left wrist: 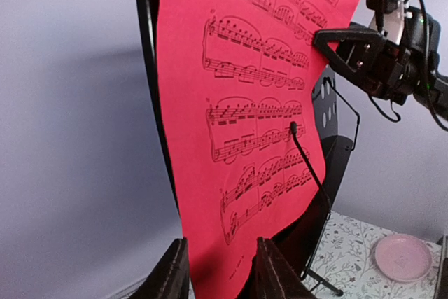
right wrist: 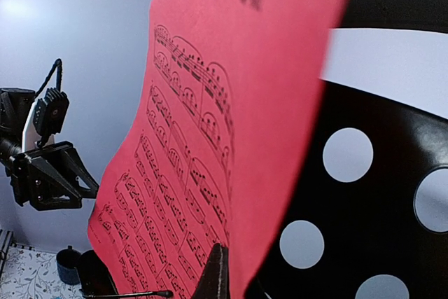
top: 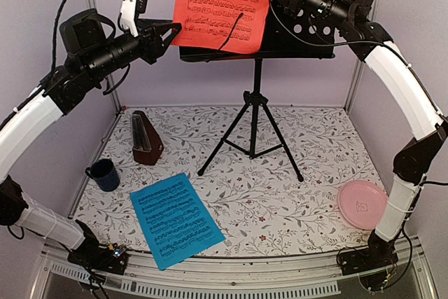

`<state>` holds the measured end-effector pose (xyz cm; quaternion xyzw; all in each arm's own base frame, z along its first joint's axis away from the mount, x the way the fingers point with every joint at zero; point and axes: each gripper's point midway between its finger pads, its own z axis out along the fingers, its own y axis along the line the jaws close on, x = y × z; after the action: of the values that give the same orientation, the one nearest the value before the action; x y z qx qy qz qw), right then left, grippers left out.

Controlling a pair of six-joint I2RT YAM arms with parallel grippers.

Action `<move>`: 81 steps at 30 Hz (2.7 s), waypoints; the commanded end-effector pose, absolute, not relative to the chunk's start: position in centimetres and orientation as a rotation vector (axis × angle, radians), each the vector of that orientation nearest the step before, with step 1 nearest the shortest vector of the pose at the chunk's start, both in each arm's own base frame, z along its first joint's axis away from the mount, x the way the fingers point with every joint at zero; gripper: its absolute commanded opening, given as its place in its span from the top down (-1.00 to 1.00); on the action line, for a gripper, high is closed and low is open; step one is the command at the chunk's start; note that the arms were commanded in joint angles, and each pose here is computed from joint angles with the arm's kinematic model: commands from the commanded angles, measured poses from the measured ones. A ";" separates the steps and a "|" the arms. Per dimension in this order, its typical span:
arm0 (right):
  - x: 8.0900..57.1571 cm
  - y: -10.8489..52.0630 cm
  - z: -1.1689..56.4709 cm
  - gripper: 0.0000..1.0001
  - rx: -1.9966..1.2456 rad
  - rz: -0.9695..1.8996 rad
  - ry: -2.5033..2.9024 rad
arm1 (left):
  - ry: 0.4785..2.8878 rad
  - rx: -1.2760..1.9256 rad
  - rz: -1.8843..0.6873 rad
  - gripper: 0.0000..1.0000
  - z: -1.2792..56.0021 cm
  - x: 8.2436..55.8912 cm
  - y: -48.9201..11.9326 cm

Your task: Set up the instrument practice props

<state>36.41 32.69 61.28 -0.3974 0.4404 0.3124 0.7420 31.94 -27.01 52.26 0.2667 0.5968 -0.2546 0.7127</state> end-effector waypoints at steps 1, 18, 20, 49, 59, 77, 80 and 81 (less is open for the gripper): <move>36.0 32.8 62.3 0.96 -0.852 0.683 0.932 | 1.292 0.609 -0.590 0.49 53.4 31.7 -27.0; 35.8 33.0 62.7 0.97 -0.842 0.661 0.906 | 1.303 0.583 -0.579 0.39 52.9 32.4 -26.7; 35.8 33.0 62.6 0.97 -0.842 0.658 0.908 | 1.297 0.568 -0.556 0.32 53.3 32.3 -26.1; 36.0 33.1 62.9 0.98 -0.833 0.639 0.896 | 1.296 0.659 -0.666 1.00 52.8 32.3 -27.0; 36.0 32.9 63.2 0.98 -0.823 0.614 0.879 | 1.341 0.648 -0.721 1.00 50.2 32.6 -27.5; 36.8 32.3 62.6 0.91 -0.792 0.562 0.912 | 1.385 0.599 -0.682 1.00 48.8 33.4 -26.9; 36.5 32.4 62.5 0.55 -0.798 0.584 0.915 | 1.380 0.607 -0.695 1.00 48.9 33.4 -27.2; 36.3 32.4 62.4 0.44 -0.802 0.595 0.918 | 1.380 0.609 -0.700 1.00 48.9 33.4 -27.3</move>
<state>37.11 33.59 60.93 -0.3863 0.4343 0.2778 0.7648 33.37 -27.77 49.02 0.2778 0.6070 -0.3150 0.6747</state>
